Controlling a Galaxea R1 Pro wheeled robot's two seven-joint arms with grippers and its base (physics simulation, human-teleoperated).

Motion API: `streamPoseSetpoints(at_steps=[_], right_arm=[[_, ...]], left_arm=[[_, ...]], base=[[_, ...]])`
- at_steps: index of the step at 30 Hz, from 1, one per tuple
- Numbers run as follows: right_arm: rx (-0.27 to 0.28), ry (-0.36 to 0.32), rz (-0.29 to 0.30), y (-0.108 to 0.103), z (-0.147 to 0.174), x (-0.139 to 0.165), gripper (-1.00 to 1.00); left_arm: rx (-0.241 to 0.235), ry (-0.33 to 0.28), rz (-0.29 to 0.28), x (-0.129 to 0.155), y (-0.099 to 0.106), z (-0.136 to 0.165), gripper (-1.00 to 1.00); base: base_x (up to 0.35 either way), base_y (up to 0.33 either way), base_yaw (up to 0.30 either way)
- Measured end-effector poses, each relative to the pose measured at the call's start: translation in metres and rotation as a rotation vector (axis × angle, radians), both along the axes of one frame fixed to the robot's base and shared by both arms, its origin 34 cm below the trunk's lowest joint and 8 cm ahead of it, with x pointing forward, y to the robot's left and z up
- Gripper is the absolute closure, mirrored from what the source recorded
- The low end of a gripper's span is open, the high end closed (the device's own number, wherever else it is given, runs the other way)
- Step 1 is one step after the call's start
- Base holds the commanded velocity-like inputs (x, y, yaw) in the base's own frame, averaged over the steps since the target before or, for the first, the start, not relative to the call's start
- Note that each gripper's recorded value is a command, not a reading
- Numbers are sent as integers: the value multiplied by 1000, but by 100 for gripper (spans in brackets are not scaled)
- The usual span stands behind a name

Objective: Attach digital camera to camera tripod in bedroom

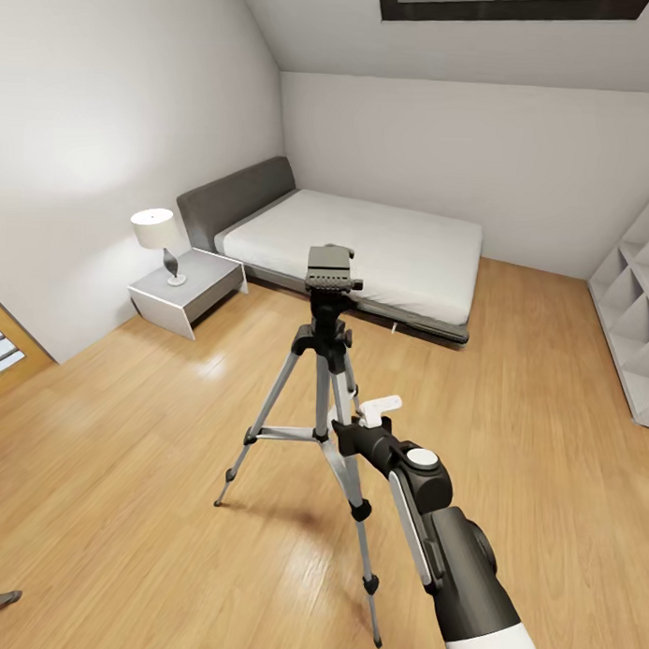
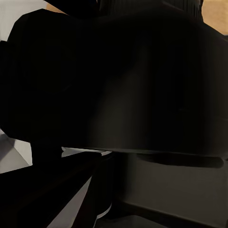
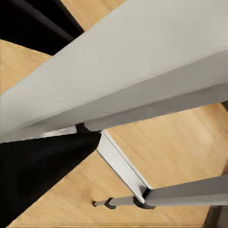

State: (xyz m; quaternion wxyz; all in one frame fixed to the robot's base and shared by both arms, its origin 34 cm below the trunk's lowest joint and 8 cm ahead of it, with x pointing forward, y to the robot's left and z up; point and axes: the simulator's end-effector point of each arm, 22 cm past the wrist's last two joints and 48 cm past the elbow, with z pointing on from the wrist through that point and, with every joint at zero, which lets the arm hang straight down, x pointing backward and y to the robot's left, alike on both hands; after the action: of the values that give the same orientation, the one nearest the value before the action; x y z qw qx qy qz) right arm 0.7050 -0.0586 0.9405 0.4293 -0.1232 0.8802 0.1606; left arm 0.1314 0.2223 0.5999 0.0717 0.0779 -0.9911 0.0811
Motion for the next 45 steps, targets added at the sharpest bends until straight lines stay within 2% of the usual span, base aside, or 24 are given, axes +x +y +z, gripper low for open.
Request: streamPoseSetpoints(at_steps=[6, 45], right_arm=[[13, 1, 2, 3, -1, 0, 100], [1, 12, -36, -8, -2, 2, 100]], left_arm=[[0, 0, 0, 0, 0, 0, 100], [-3, -3, 1, 0, -1, 0, 100]], base=[[0, 0, 0], [0, 0, 0]])
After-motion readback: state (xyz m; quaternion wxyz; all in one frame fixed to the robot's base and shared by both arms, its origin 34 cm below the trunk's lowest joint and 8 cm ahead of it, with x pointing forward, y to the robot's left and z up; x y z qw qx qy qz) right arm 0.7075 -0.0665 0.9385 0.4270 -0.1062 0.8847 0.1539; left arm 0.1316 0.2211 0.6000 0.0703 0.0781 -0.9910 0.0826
